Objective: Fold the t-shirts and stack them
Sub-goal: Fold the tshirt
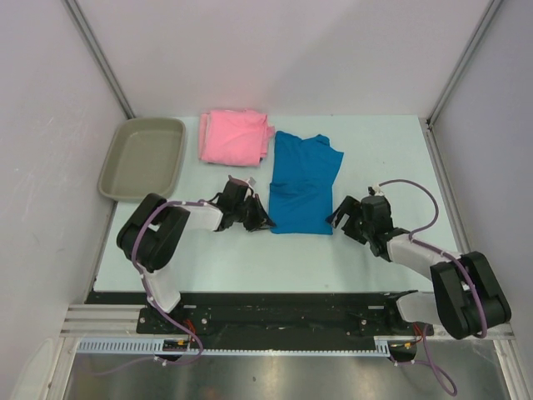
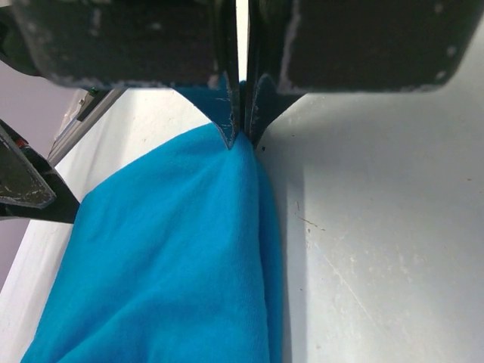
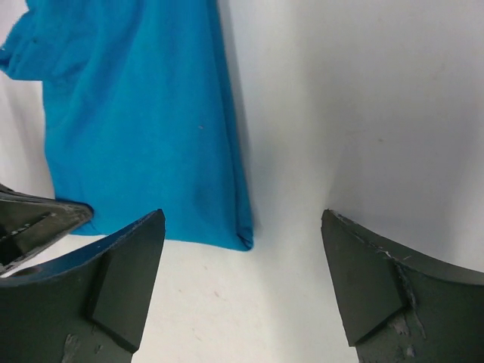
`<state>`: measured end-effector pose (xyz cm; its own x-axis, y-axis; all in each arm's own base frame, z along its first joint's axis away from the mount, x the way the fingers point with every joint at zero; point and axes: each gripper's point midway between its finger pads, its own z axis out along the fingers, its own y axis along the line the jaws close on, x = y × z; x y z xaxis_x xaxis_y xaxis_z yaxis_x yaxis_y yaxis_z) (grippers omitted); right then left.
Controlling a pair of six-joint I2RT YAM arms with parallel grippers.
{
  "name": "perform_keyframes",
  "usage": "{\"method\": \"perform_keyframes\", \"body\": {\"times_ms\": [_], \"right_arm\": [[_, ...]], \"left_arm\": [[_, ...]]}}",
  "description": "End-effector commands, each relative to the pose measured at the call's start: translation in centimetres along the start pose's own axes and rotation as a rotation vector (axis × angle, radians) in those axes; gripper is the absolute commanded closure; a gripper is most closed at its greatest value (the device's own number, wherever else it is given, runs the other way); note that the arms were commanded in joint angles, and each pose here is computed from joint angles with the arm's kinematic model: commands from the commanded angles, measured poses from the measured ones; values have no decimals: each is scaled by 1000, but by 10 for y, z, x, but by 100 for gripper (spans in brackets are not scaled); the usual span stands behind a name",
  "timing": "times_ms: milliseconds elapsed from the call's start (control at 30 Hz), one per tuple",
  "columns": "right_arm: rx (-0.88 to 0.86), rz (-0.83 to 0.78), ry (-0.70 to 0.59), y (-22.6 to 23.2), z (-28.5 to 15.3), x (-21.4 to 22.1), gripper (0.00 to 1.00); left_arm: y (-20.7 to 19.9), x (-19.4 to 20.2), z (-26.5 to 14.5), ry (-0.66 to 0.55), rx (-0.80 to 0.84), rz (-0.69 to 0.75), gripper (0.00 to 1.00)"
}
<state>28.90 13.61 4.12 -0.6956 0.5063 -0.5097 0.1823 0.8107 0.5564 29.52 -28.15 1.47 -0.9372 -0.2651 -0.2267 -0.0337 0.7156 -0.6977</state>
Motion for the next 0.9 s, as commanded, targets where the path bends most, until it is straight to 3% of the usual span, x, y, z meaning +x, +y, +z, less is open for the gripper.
{"method": "perform_keyframes", "body": {"times_ms": [0, 400, 500, 533, 600, 867], "right_arm": [[-63, 67, 31, 10, 11, 14, 14], [-69, 64, 131, 8, 19, 52, 41], [-50, 64, 131, 1, 17, 55, 60], [-44, 63, 128, 0, 17, 55, 78], [-25, 56, 128, -4, 16, 56, 100], [-25, -10, 117, -4, -19, 70, 100]], "left_arm": [[44, 37, 1, 75, -155, -15, 100], [44, 39, -1, 68, -145, -4, 99], [45, 41, -2, 73, -146, -6, 99], [45, 42, -2, 72, -141, -3, 100], [46, 46, -7, 65, -139, -7, 100], [35, 87, -30, 66, -120, 27, 100]]}}
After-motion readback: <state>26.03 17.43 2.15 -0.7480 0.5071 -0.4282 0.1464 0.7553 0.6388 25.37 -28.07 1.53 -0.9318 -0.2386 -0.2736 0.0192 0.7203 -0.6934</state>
